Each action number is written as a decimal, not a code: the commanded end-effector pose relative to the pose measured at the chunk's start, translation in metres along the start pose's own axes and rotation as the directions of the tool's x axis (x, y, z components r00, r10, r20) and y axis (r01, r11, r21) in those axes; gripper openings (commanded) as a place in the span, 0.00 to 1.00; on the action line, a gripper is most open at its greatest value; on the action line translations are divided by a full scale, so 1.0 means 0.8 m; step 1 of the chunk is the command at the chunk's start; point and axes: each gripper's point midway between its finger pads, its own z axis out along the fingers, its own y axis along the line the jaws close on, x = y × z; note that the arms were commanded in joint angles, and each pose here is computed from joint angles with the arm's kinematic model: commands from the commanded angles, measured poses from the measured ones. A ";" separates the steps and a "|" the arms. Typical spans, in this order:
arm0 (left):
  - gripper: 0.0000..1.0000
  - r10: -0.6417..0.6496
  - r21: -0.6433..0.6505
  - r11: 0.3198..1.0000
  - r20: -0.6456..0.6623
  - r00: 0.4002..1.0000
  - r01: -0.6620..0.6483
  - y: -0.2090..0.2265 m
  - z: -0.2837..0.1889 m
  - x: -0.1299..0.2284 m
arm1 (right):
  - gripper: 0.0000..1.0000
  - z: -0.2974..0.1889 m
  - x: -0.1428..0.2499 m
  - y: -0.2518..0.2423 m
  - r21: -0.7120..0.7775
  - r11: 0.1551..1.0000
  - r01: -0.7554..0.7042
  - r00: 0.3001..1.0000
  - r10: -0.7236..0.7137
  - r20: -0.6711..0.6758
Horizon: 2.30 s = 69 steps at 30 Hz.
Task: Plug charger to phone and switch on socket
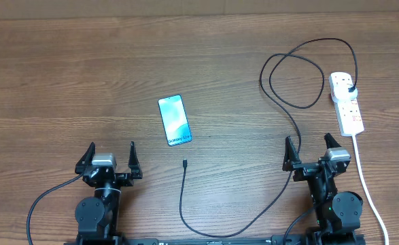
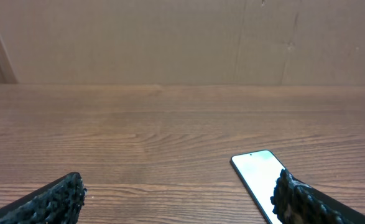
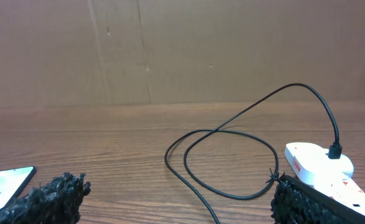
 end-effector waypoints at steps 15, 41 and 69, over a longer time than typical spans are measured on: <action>1.00 -0.149 0.139 0.977 -0.101 0.984 0.162 -0.034 -0.038 -0.055 | 1.00 0.000 0.002 0.002 -0.006 1.000 0.008 1.000 -0.008 0.003; 1.00 -0.003 0.199 0.915 -0.866 0.500 0.350 -0.118 0.051 -0.201 | 1.00 0.000 0.002 0.002 -0.006 1.000 0.008 1.000 -0.008 0.003; 1.00 0.048 0.004 0.988 -0.959 -0.281 0.154 -0.195 0.101 0.108 | 1.00 0.000 0.002 0.002 -0.006 1.000 0.008 1.000 -0.008 0.003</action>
